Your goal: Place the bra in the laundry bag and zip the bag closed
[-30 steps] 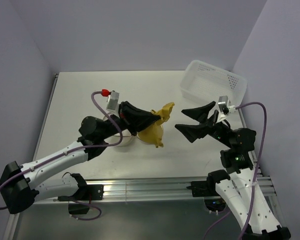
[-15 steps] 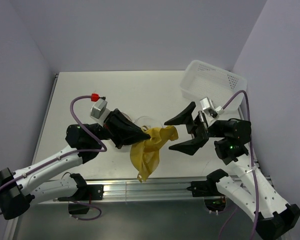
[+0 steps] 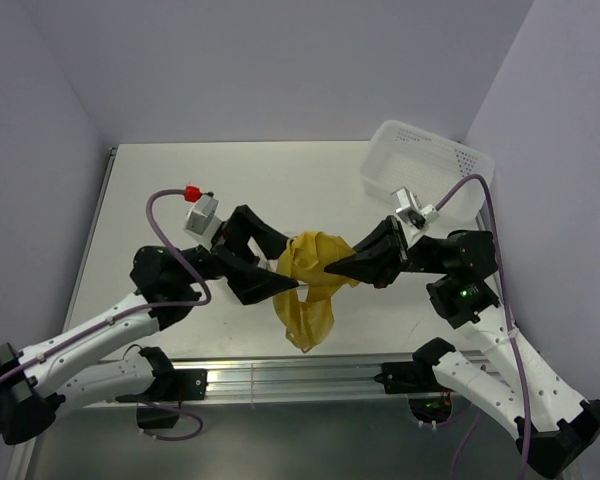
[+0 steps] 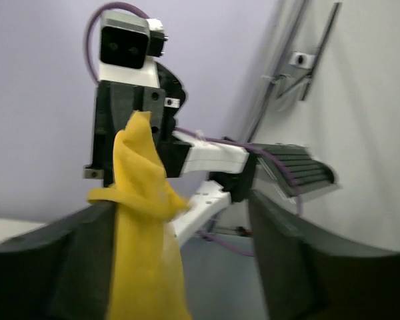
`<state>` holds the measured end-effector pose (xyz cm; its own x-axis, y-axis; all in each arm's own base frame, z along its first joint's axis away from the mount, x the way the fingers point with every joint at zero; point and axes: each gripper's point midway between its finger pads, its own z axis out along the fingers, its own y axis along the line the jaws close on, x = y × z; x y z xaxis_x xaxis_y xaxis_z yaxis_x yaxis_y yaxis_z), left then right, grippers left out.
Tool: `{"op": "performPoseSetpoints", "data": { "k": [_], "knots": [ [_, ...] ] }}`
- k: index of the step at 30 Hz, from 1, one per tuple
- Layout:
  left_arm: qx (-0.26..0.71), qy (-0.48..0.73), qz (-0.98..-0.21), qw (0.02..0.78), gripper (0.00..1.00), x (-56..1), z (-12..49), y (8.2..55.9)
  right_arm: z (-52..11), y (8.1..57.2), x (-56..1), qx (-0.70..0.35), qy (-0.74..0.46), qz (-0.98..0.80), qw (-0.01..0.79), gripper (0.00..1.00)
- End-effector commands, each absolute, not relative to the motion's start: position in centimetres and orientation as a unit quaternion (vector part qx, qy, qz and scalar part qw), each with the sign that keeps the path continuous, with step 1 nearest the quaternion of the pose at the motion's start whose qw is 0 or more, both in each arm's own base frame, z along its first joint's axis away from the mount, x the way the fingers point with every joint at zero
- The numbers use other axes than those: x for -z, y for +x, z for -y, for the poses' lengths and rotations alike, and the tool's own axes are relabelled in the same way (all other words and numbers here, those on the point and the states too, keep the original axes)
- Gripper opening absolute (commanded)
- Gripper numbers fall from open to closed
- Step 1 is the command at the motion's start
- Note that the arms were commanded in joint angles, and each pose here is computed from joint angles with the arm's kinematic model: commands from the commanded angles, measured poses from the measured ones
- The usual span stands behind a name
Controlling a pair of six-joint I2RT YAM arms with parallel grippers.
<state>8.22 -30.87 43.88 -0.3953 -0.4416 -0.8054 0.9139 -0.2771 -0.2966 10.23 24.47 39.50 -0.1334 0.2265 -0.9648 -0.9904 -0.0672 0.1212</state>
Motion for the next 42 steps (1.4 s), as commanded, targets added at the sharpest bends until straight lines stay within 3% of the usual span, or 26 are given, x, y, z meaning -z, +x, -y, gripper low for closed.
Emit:
{"op": "performPoseSetpoints", "data": {
  "k": [1, 3, 8, 13, 24, 32, 42],
  "knots": [
    [0.695, 0.27, -0.413, 0.524, 0.85, -44.9, 28.8, 9.4, -24.4, 11.9, -40.8, -0.579, -0.381, -0.493, 0.526, 0.0],
    [0.652, 0.232, -0.467, 0.55, 0.99, -43.5, 28.2, 11.5, -24.3, 12.6, -40.8, -0.57, -0.361, -0.521, 0.523, 0.0],
    [0.562, 0.172, -0.546, 0.597, 0.99, -40.8, 24.7, 13.9, -24.4, 13.4, -40.7, -0.57, -0.332, -0.57, 0.489, 0.0],
    [0.508, 0.159, -0.612, 0.585, 0.99, -36.3, 24.6, 15.7, -24.5, 14.7, -40.0, -0.551, -0.297, -0.627, 0.463, 0.0],
    [0.481, 0.163, -0.627, 0.591, 0.99, -33.9, 25.8, 16.9, -24.7, 13.1, -39.7, -0.556, -0.308, -0.634, 0.44, 0.0],
    [0.485, 0.247, -0.61, 0.576, 0.99, -31.5, 28.4, 14.0, -25.3, 12.0, -40.6, -0.588, -0.333, -0.606, 0.419, 0.0],
    [0.419, 0.216, -0.633, 0.614, 0.99, -29.6, 27.2, 15.8, -25.8, 9.9, -42.5, -0.635, -0.376, -0.565, 0.371, 0.0]
  ]
}}
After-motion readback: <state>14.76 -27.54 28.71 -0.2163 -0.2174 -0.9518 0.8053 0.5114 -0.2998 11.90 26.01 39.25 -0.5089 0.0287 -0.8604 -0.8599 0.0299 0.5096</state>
